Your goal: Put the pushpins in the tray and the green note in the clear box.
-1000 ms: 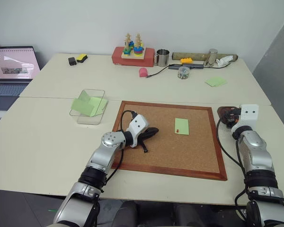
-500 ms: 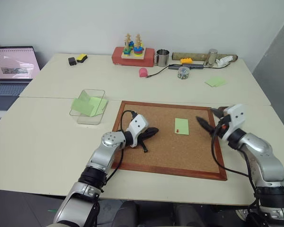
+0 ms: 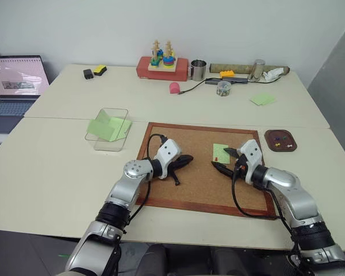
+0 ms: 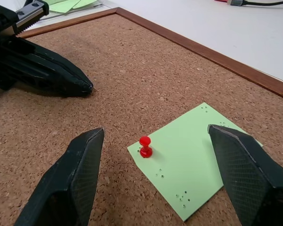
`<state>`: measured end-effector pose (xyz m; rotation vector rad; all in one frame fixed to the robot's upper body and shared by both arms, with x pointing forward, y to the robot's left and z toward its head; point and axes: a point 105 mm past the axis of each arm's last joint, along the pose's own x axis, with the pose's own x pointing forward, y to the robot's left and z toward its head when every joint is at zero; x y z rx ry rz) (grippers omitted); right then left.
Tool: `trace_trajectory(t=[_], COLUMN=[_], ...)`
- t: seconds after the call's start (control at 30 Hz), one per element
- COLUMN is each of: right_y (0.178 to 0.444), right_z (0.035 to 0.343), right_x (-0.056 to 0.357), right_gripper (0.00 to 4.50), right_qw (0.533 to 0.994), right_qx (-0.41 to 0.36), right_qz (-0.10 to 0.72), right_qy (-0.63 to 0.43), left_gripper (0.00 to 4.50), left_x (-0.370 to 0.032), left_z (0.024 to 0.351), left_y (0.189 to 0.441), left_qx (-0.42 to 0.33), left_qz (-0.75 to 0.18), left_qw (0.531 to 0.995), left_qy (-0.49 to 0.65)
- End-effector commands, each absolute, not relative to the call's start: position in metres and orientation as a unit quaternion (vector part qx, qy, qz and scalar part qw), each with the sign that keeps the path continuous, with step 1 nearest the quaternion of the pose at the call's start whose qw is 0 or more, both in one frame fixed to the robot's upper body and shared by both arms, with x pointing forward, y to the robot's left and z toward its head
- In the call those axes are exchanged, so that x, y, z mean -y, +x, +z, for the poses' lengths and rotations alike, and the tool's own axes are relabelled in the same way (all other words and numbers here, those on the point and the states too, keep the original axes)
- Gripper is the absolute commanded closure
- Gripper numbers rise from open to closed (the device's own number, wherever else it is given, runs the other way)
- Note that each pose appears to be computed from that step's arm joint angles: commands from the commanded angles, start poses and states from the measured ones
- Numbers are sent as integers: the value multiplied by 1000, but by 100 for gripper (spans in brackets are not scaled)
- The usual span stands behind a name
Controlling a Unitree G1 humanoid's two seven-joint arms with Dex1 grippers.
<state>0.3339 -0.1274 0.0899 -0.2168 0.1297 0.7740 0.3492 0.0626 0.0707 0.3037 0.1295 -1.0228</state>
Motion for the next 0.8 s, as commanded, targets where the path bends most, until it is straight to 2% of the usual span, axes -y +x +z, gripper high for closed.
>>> trace_trajectory(t=[0.03, 0.07, 0.57, 0.8], right_y=[338, 338, 333, 330], right_z=[100, 99, 93, 99], right_x=[122, 122, 118, 113], right_gripper=[129, 138, 444, 448], right_qw=[916, 916, 910, 905], right_qx=[-36, -36, -39, -28], right_qz=[383, 383, 399, 410], right_qy=[-110, -109, -109, -109], left_gripper=[450, 450, 450, 450], left_x=[-71, -71, -70, -70], left_z=[40, 40, 40, 39], left_y=[344, 344, 345, 345], left_qx=[-119, -119, -119, -120], left_qz=[-472, -472, -473, -473], left_qw=[860, 860, 859, 859], left_qy=[151, 151, 152, 152])
